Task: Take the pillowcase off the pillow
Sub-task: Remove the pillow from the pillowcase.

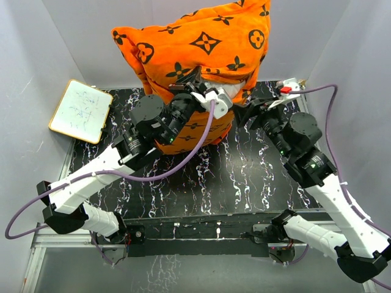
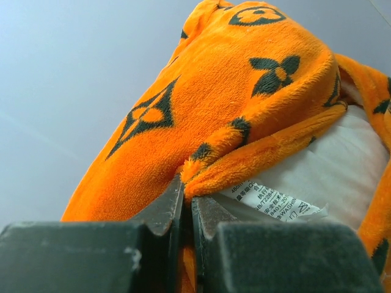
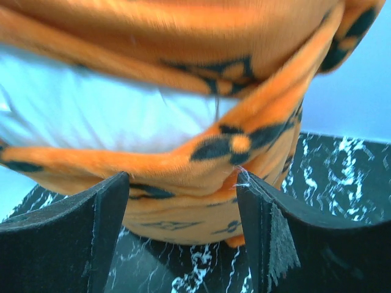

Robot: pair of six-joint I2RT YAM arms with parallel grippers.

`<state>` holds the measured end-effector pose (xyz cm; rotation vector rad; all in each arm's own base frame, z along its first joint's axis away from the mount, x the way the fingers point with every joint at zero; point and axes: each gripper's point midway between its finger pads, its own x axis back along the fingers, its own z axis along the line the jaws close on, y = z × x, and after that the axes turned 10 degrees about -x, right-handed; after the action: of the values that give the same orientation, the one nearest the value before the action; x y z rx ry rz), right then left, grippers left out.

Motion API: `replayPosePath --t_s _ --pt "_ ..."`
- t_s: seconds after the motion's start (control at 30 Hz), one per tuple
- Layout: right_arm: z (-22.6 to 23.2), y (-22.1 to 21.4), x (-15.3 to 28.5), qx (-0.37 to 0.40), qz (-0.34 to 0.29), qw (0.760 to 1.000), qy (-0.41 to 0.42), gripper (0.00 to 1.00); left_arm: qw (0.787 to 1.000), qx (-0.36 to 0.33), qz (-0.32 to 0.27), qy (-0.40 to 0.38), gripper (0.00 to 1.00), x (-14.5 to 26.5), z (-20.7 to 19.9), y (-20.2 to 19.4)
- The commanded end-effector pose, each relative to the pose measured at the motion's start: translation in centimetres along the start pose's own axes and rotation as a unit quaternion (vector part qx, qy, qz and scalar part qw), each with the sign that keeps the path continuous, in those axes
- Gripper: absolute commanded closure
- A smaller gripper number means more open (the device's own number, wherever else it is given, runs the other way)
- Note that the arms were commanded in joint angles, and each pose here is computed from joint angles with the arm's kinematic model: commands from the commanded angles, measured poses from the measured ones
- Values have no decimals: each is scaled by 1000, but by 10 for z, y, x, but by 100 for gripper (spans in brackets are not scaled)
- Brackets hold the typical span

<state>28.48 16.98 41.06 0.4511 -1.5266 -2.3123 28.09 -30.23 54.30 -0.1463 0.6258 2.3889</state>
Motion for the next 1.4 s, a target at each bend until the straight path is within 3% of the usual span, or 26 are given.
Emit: replayPosePath --t_s 0.0,0.17,0.43,0.83,1.03,1.37 --pt "14 78 12 41 -87 995 1 26 989 71 -46 120 100 17 92 21" --pt "23 107 -10 103 -96 990 -1 26 990 78 -42 106 100 16 86 20" --pt "38 109 -36 185 -110 976 40 25 992 84 -25 91 100 15 85 16" --pt "60 113 -18 238 -160 953 99 22 991 104 9 82 100 4 77 11" --pt "68 103 -10 251 -152 947 132 22 991 112 15 68 100 2 70 9" --pt "67 107 -48 267 -148 946 110 24 992 114 14 54 100 2 67 11"
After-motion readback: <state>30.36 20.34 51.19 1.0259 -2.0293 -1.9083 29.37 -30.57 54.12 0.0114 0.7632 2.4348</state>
